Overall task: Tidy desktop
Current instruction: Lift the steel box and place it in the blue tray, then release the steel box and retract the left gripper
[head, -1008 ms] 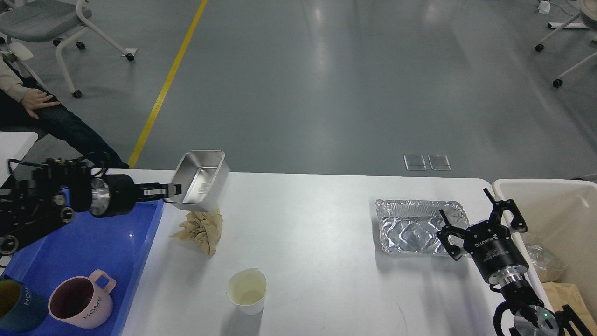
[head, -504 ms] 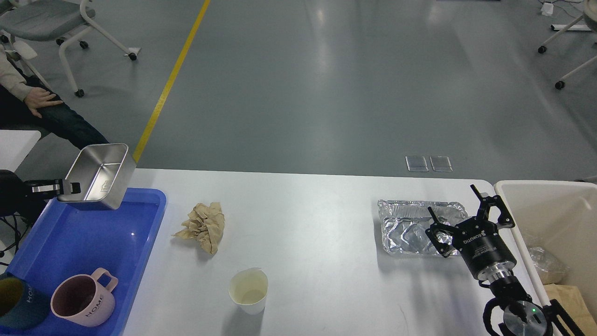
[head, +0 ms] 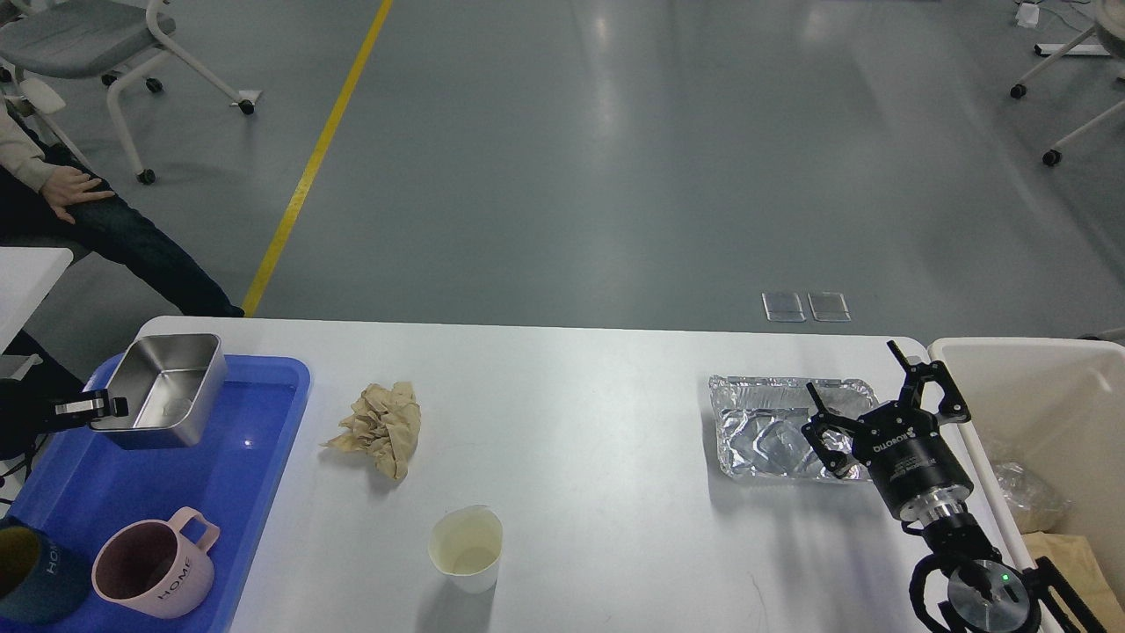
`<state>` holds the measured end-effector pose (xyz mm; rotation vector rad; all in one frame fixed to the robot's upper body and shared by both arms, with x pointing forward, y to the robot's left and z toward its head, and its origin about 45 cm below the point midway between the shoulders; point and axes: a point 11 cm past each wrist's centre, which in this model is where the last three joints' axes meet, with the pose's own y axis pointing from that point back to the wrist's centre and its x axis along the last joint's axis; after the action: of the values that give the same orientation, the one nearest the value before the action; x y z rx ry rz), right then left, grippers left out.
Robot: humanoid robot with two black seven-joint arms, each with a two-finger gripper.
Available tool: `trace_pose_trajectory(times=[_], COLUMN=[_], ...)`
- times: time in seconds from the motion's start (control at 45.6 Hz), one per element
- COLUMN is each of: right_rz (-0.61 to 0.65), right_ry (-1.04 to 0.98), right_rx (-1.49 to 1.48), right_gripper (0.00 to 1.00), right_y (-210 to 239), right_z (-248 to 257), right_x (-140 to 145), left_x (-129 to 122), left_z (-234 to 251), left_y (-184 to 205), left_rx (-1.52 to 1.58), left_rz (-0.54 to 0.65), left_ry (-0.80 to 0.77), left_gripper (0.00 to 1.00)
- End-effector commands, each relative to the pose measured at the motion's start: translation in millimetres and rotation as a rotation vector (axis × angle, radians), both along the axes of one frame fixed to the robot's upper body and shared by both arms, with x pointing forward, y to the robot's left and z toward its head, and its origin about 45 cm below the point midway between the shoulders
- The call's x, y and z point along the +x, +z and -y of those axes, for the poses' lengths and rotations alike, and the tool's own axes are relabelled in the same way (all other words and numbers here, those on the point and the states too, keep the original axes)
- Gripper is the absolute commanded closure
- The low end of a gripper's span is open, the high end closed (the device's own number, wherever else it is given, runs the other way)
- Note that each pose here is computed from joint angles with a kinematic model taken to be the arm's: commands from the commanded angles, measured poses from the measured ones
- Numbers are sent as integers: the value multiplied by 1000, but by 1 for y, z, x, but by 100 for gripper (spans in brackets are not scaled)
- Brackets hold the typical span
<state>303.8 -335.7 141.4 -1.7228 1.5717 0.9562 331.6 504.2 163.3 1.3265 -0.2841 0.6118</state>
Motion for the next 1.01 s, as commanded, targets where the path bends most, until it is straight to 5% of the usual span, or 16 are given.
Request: trace_pose_trajectory(times=[0.0,0.504,0.57,0.68,0.745,0.986], right_rz=[-1,1,1,2,3,2], right_ry=[0,-3,-5,-6,-5,-6], right_rx=[4,4,5,5,5,5], right_gripper=[0,0,0,0,0,0], right_y=[-1,0,0,0,1,0], right_z=[-1,0,0,1,1,1], right_x=[0,-1,-1,0,0,0], left_x=[-9,5,6,6,7,22], left_z=[-4,19,23,22,23,24], left_y=[-28,-68,-70,-70,-70,-50], left_rx=[27,43,45,48,40,-2], left_rz=[-22,9,23,33,37,86], left_ry=[28,51,42,44,41,65], left_gripper=[94,91,81,42,27,6])
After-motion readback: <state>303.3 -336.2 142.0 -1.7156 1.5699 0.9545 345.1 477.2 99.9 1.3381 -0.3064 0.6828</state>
